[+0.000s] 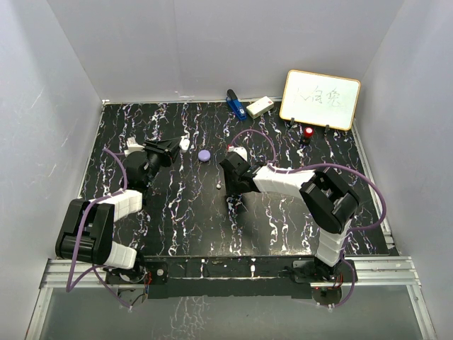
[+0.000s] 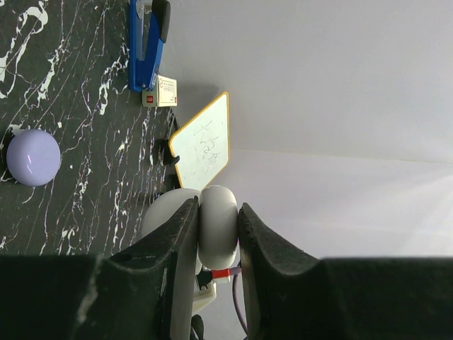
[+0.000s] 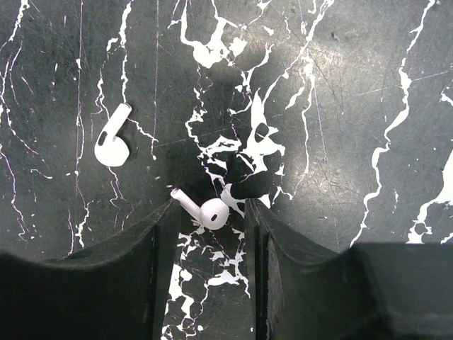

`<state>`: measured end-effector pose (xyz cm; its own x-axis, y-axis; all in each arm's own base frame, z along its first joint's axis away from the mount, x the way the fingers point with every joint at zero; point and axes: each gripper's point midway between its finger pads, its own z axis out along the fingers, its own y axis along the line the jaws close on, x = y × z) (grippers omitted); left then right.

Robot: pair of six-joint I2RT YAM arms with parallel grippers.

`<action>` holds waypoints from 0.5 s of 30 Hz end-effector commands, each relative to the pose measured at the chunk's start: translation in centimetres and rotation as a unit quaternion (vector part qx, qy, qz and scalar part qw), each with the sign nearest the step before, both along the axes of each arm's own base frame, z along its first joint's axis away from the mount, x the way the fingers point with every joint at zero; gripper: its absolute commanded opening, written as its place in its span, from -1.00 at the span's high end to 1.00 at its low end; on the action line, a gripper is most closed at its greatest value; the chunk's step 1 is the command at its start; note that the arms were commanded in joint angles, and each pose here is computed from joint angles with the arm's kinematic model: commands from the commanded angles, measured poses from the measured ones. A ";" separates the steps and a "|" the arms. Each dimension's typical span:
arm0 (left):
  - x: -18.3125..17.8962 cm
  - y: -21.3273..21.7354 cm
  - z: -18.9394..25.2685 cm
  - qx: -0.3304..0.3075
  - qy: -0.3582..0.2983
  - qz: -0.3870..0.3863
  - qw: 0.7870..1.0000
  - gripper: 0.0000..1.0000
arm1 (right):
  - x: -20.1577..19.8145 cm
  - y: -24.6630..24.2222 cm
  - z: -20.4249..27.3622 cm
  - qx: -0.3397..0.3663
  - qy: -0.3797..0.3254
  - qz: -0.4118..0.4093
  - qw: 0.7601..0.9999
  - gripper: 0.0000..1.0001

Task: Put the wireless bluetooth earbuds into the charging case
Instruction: Adjust the earbud at the center of the board.

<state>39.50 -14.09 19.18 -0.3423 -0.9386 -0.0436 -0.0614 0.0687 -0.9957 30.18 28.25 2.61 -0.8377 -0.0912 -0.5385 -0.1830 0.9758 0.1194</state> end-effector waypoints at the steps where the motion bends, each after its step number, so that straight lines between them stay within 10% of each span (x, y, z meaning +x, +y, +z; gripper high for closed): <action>1: -0.2 0.0 1.2 -0.006 -0.021 -0.005 1.000 1.00 | 0.6 -0.3 2.0 0.007 -0.022 -0.010 1.000 0.18; 15: -0.2 0.0 1.0 -0.005 -0.018 -0.006 1.000 1.00 | 0.1 -3.2 0.9 -0.055 -0.027 -0.019 0.998 0.12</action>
